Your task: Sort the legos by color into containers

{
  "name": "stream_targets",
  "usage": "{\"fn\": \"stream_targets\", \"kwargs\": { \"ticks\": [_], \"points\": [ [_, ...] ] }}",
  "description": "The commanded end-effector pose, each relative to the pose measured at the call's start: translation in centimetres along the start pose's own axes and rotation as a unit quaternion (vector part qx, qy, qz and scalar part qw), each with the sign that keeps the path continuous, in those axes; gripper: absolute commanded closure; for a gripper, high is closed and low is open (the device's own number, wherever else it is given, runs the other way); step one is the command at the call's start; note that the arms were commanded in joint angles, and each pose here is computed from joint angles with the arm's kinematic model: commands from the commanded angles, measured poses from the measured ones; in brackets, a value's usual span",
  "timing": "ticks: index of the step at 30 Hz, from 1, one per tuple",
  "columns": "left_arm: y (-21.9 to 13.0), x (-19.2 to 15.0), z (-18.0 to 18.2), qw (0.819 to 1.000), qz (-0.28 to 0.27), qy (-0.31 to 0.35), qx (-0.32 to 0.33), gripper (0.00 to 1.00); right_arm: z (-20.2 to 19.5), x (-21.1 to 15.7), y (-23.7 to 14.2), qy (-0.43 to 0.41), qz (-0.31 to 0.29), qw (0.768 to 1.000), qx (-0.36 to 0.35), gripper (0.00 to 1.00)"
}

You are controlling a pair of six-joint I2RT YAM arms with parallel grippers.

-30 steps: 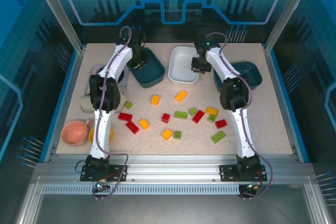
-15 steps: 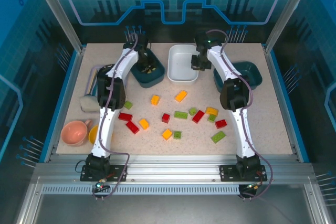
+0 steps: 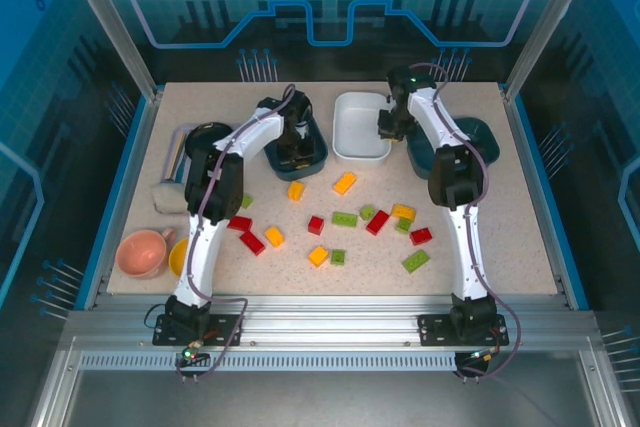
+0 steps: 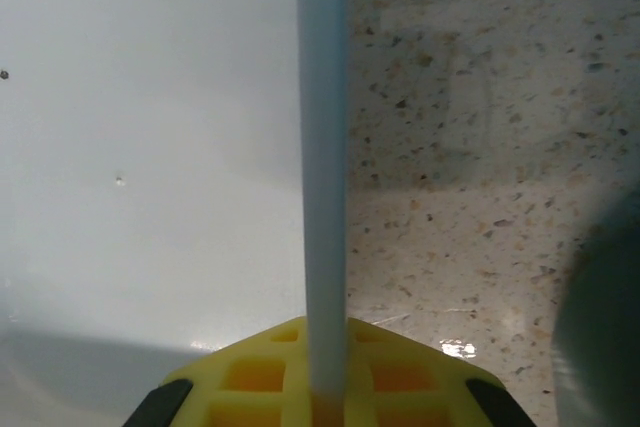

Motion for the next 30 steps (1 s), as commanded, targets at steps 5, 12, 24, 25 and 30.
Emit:
{"fn": "stream_targets", "kwargs": {
  "ticks": [5,12,24,25,30],
  "points": [
    [-5.2,2.4,1.7,0.997,-0.077,-0.014,0.014,0.88,4.0,-2.0,-2.2,-0.027,0.011,0.999,0.031,0.86],
    [-9.3,3.1,-0.3,0.992,-0.12,-0.019,-0.026,0.78,1.9,0.4,-9.2,0.006,-0.083,0.996,0.033,0.52],
    [-14.5,1.4,-1.6,0.979,-0.164,-0.065,-0.098,0.65,-11.6,1.4,-9.6,0.262,-0.11,0.959,0.016,0.4],
    [-14.6,1.0,-1.7,0.979,-0.163,-0.068,-0.106,0.63,-12.1,1.7,-9.0,0.27,-0.107,0.957,0.016,0.39],
    [-15.1,-0.7,-1.3,0.975,-0.166,-0.079,-0.127,0.59,-13.9,3.0,-6.3,0.297,-0.088,0.951,0.001,0.39]
  ]
}}
Point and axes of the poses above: each hand's point on the last joint's axis, 136 mm out from that joint toward the fingers, its own y axis out along the fingers, its own z axis along the line the jaws close on, x = y × z, the point moved 2 cm from there along -y, back along the fingers, and after that the axes turned 5 degrees about -y, right-handed, at the moved point
